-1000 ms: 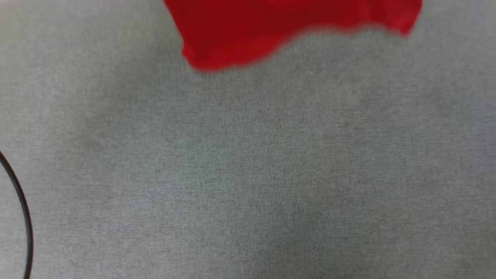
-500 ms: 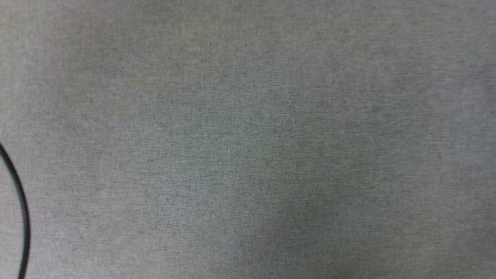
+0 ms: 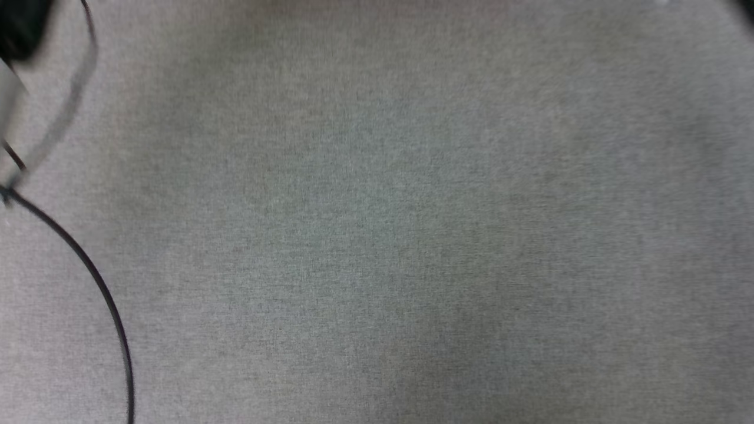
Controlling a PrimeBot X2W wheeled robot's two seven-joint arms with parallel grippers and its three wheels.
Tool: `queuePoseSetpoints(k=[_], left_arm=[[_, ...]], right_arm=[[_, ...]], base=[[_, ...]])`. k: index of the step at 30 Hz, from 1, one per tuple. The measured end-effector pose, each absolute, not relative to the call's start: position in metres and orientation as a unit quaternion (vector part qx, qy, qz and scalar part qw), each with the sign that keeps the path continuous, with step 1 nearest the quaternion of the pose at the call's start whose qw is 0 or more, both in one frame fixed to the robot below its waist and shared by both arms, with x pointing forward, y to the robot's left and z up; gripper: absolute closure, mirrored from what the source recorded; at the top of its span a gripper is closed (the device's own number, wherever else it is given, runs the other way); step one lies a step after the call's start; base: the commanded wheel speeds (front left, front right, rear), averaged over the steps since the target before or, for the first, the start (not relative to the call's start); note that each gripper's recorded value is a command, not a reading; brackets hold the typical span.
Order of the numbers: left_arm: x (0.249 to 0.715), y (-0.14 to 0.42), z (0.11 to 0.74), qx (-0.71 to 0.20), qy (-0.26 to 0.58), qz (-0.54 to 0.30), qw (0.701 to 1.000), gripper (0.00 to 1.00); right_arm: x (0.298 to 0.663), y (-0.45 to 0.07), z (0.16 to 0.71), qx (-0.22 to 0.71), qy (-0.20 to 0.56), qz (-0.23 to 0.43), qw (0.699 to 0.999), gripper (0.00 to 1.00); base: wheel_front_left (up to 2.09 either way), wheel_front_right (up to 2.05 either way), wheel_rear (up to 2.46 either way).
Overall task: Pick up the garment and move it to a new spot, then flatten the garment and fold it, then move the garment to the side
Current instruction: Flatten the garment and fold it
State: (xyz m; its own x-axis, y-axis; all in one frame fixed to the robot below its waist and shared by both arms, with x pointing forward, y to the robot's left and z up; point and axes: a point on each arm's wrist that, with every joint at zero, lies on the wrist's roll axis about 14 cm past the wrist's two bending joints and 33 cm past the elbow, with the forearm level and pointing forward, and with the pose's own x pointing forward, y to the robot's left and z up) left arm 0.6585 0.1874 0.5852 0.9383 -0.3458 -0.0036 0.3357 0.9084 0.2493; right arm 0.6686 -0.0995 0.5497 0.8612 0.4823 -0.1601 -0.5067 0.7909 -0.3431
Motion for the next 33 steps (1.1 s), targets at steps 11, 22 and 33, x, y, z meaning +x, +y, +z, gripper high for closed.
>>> queuePoseSetpoints(k=[11,22,33], left_arm=[[0.548,0.190,0.486,0.055,0.088,-0.172,0.980,1.00],[0.424,0.226,0.443,-0.013,0.173,-0.076,0.982,1.00],[0.335,0.248,0.421,-0.045,0.230,-0.011,0.972,1.00]], right_arm=[[0.565,-0.106,0.472,-0.142,0.117,0.298,0.937,1.00],[0.464,-0.147,0.433,-0.107,0.181,0.285,0.935,1.00],[0.382,-0.179,0.407,-0.071,0.227,0.261,0.935,1.00]], base=[[0.00,0.00,0.00],[0.00,0.00,0.00],[0.00,0.00,0.00]])
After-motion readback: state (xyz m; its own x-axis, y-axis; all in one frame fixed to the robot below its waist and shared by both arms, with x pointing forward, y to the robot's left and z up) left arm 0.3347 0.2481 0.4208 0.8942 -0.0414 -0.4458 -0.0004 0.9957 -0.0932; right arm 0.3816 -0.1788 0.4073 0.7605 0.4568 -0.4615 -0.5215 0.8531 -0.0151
